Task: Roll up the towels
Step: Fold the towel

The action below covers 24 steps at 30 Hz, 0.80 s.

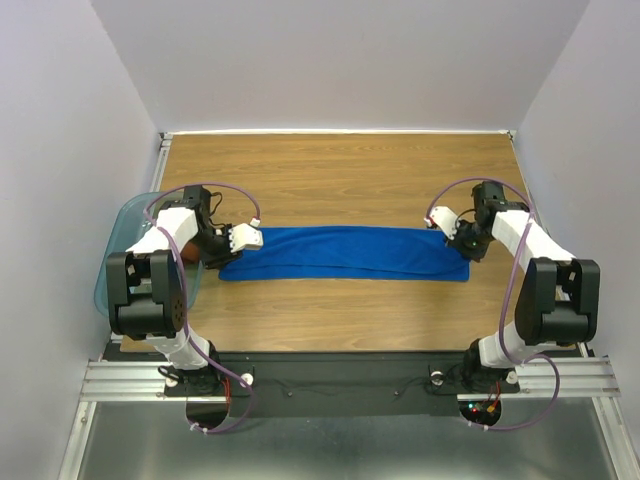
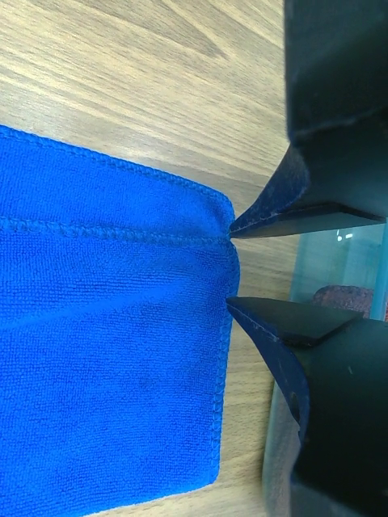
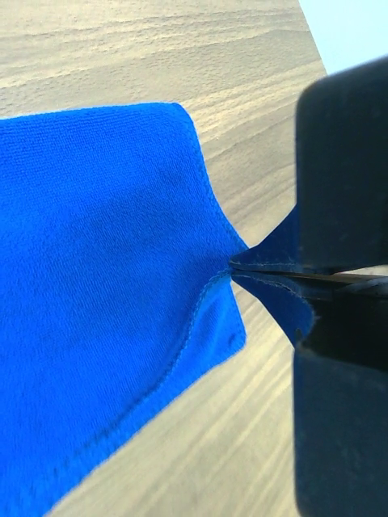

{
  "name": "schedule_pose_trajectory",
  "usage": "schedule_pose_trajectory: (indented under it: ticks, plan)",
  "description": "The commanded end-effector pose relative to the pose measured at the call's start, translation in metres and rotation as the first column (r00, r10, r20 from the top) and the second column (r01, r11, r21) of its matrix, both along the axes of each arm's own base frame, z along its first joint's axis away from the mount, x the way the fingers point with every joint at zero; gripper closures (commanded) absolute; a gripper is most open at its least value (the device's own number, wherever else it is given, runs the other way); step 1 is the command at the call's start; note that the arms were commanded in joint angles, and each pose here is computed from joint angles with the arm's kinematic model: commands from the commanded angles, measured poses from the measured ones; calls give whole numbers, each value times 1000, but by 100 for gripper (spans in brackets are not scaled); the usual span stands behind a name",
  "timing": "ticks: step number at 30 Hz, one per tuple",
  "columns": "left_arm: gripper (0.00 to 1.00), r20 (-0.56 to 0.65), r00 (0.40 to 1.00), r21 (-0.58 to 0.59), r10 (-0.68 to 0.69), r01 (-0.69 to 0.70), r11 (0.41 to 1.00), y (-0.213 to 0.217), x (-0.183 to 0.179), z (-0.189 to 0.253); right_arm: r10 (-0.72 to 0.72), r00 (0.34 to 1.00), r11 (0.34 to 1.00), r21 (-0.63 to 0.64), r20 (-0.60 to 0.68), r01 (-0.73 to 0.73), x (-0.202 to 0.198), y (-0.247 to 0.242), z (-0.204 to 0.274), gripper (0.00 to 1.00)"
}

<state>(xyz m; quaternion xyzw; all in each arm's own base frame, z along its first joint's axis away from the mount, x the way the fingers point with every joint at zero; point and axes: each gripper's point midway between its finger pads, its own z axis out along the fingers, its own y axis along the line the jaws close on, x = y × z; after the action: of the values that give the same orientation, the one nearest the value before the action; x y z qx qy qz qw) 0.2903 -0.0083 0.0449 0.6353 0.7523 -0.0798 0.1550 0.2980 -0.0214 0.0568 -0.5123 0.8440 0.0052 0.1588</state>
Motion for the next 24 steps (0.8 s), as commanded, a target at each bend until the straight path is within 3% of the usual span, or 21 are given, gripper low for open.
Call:
schedule_pose_trajectory:
  ticks: [1,5,11,24]
  plan:
    - [54,-1,1000,-14,-10,10,1000,-3,-1,3,15,999,999,50,34,-16,2,11,28,99]
    - [55,8,1000,-18,-4,4,1000,-4,2,6,10,1000,997,78,-7,-10,-10,16,28,100]
    - [54,-6,1000,-36,4,-4,999,-7,0,8,34,992,998,58,-125,-27,-41,13,-7,100]
    - [50,2,1000,-26,28,-28,999,-5,-10,6,-19,994,999,26,-105,22,-29,6,-34,99]
